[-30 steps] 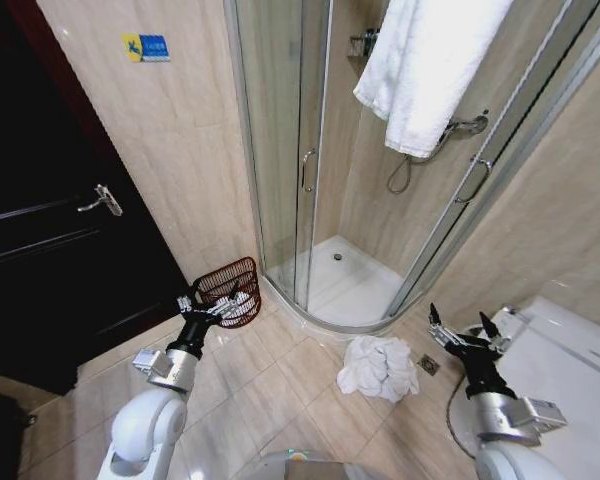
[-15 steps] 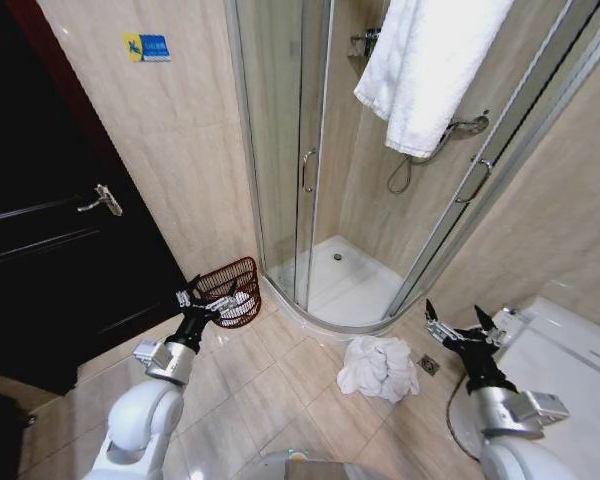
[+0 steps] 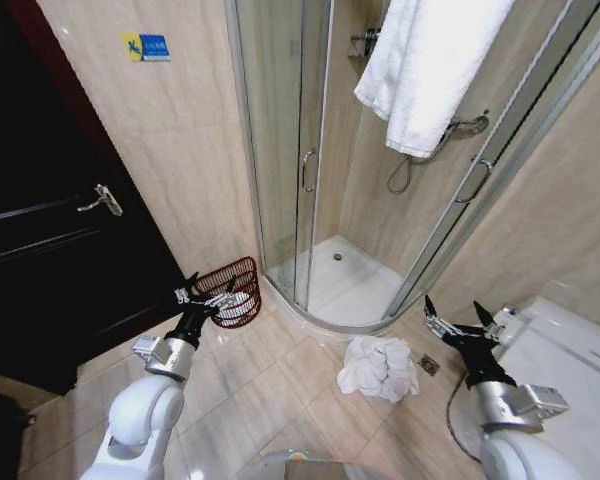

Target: Discard the used towel into the hamper.

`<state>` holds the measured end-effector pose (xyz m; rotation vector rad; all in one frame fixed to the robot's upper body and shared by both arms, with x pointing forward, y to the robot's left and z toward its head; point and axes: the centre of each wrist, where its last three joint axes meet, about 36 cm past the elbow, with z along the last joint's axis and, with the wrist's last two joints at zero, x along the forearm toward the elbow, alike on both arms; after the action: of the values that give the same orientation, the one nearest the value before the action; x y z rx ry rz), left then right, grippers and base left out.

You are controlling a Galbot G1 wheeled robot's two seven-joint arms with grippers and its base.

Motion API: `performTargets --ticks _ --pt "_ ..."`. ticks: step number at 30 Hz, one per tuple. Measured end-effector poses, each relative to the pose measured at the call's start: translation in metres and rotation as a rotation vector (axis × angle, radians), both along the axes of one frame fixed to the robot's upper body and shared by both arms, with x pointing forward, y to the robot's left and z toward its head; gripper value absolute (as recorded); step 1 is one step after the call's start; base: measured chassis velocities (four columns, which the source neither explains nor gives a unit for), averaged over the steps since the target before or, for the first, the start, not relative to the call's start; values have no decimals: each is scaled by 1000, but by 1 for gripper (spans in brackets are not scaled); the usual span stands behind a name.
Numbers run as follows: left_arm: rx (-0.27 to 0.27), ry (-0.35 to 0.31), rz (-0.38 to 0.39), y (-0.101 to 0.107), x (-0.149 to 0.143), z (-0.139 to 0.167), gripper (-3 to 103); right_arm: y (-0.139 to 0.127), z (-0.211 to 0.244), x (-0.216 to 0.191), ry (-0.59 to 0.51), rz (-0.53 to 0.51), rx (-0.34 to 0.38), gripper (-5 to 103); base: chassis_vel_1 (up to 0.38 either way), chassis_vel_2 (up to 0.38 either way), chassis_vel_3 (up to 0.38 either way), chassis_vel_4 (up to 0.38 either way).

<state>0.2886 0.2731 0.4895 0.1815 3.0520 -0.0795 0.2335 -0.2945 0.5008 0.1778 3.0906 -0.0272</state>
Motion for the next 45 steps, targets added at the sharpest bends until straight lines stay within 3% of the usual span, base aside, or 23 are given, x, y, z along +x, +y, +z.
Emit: performTargets --ticks 30,45 --pt "-3 -11 -5 -3 -6 5 100 -1 -3 -2 8 -7 -11 100 -75 82 76 -71" --pt "4 28 6 -6 -16 -8 100 4 24 10 -37 -51 -21 100 0 0 0 0"
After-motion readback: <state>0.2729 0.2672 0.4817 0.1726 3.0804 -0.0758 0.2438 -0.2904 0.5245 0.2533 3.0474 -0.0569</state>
